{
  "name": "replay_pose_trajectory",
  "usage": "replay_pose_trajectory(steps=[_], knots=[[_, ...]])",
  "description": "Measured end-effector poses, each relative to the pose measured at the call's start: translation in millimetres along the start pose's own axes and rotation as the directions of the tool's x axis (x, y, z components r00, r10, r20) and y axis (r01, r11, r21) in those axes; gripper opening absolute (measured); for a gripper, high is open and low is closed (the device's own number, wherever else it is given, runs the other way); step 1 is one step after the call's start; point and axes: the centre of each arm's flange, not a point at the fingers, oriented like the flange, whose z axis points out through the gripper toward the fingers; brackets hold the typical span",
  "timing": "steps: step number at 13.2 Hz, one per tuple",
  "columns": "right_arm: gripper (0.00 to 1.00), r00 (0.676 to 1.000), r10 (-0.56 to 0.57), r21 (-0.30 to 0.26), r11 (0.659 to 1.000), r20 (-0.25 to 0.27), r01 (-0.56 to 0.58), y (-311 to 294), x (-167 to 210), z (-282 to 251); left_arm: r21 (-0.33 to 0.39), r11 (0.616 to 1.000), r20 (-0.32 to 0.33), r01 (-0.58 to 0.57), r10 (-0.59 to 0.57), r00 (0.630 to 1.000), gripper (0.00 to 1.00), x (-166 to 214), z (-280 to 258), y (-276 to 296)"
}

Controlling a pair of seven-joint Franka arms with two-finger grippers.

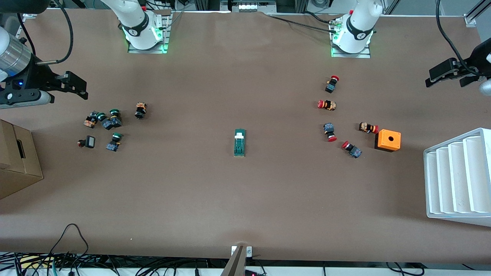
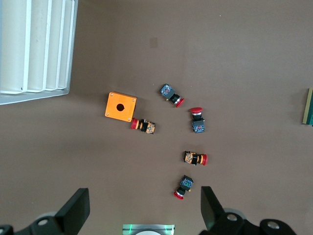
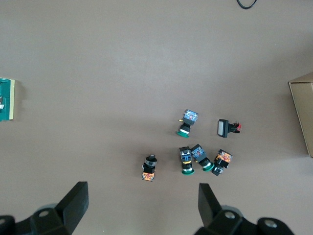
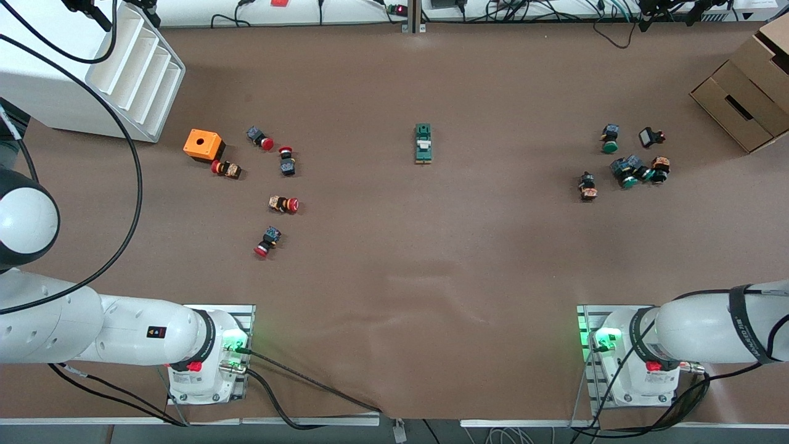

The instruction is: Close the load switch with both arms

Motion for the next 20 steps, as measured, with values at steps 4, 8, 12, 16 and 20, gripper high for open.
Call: replay_pose_trajectory(steps=[4,8,12,16,20], knots=[[1.00,1.000,0.000,0.000,1.000,0.003,0.000,0.0,-0.2,0.3,-0.001,1.000,0.006,0.006,-0.006,1.000,1.00,-0.3,2.7,-3.4],[1.00,1.000,0.000,-0.001,1.000,0.002,0.000,0.2,-0.2,0.2,0.004,1.000,-0.001,0.028,-0.028,1.000,1.00,-1.6,3.5,32.4],[1.00,1.000,-0.001,-0.014,1.000,0.010,0.001,1.7,1.5,3.8,-0.011,0.997,-0.078,0.074,-0.074,0.994,1.00,-10.1,14.7,149.5],[1.00,1.000,-0.003,-0.014,1.000,0.024,0.003,1.6,6.2,13.0,-0.096,0.982,-0.147,0.160,-0.173,0.974,1.00,-33.1,53.9,274.1],[1.00,0.999,-0.002,-0.015,1.000,0.035,0.003,2.5,9.4,19.6,-0.158,0.960,-0.212,0.230,-0.260,0.942,1.00,-60.5,102.5,380.8]])
